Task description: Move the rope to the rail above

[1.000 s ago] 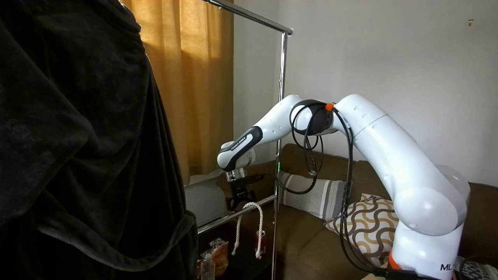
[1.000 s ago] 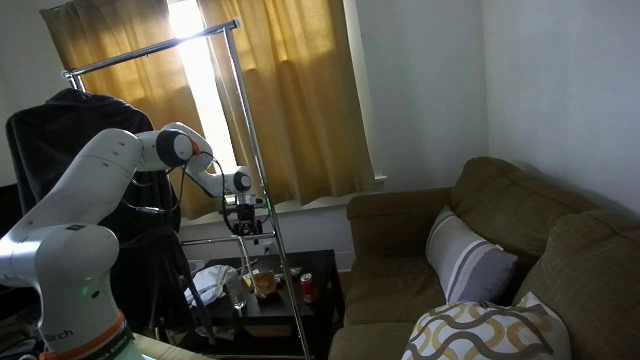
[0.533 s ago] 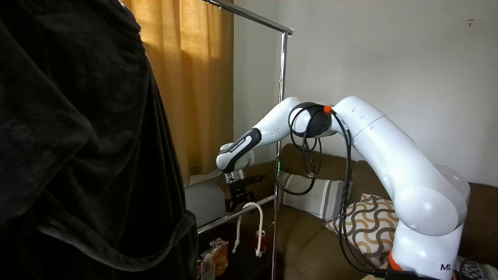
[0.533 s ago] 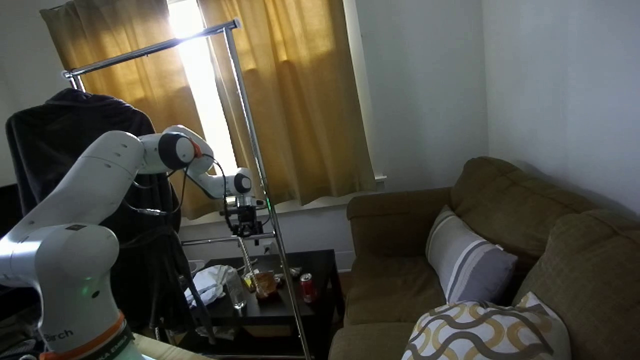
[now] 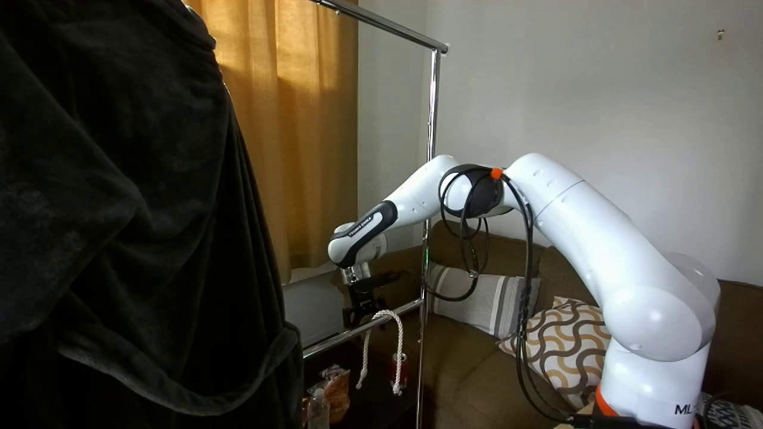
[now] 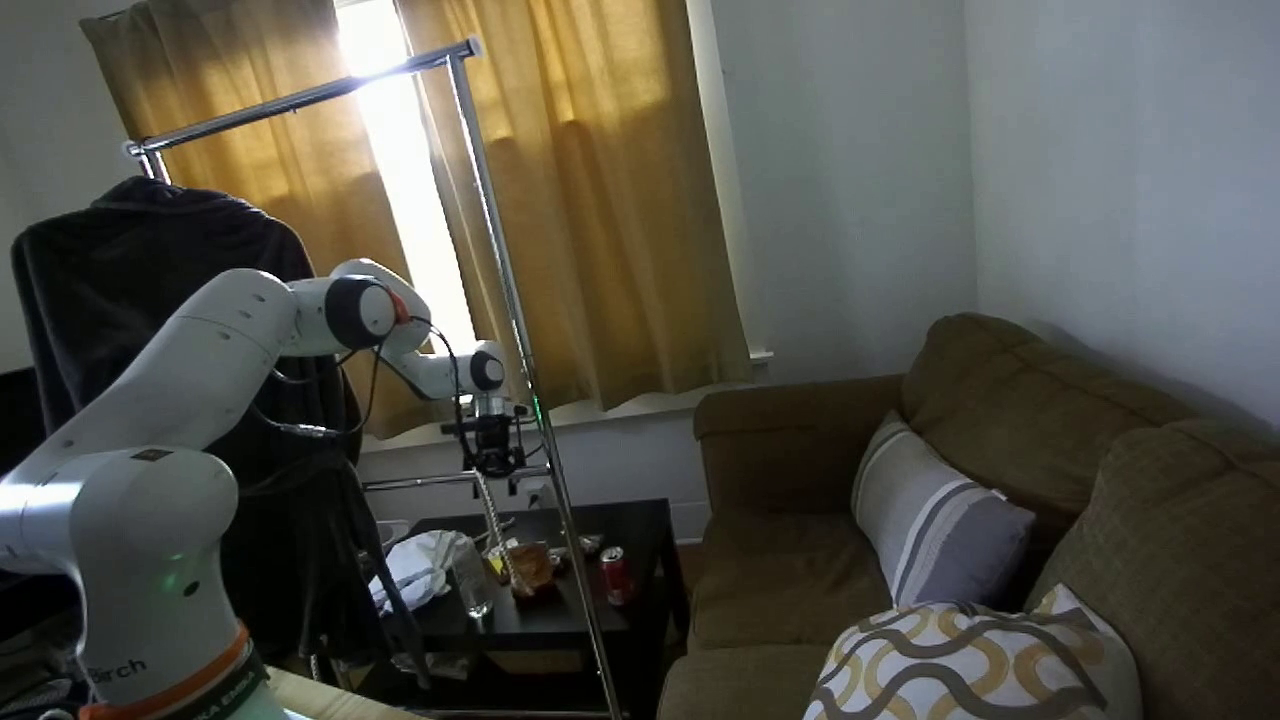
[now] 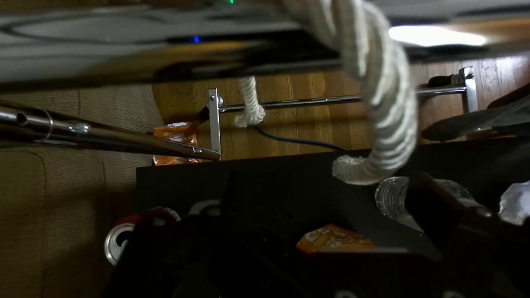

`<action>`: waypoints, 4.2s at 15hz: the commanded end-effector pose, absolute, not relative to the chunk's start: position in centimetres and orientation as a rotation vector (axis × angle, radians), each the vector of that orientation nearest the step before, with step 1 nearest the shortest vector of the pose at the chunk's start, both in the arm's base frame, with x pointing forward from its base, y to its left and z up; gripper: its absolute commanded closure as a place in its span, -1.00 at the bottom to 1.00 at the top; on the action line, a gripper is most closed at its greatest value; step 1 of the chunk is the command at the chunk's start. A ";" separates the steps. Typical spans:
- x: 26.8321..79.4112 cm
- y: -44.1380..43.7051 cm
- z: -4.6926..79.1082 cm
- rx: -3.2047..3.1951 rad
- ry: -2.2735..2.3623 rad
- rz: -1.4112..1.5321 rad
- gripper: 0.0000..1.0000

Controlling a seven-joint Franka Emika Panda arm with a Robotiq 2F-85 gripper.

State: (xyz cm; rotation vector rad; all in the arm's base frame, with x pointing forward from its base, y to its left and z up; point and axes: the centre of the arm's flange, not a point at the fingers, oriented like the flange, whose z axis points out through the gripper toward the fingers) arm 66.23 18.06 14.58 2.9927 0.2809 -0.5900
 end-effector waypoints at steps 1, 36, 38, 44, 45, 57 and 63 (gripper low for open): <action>67.2 19.0 14.1 3.007 0.389 -0.671 -1.00; 64.5 27.3 27.4 2.790 0.692 -0.035 0.96; 63.8 27.6 28.7 2.767 0.699 0.056 0.96; 60.2 28.5 33.5 2.625 0.719 0.293 0.96; 59.4 28.7 34.5 2.592 0.723 0.345 0.96; 59.1 29.3 40.0 2.555 0.685 0.603 0.86; 58.3 29.5 43.9 2.503 0.693 0.682 0.96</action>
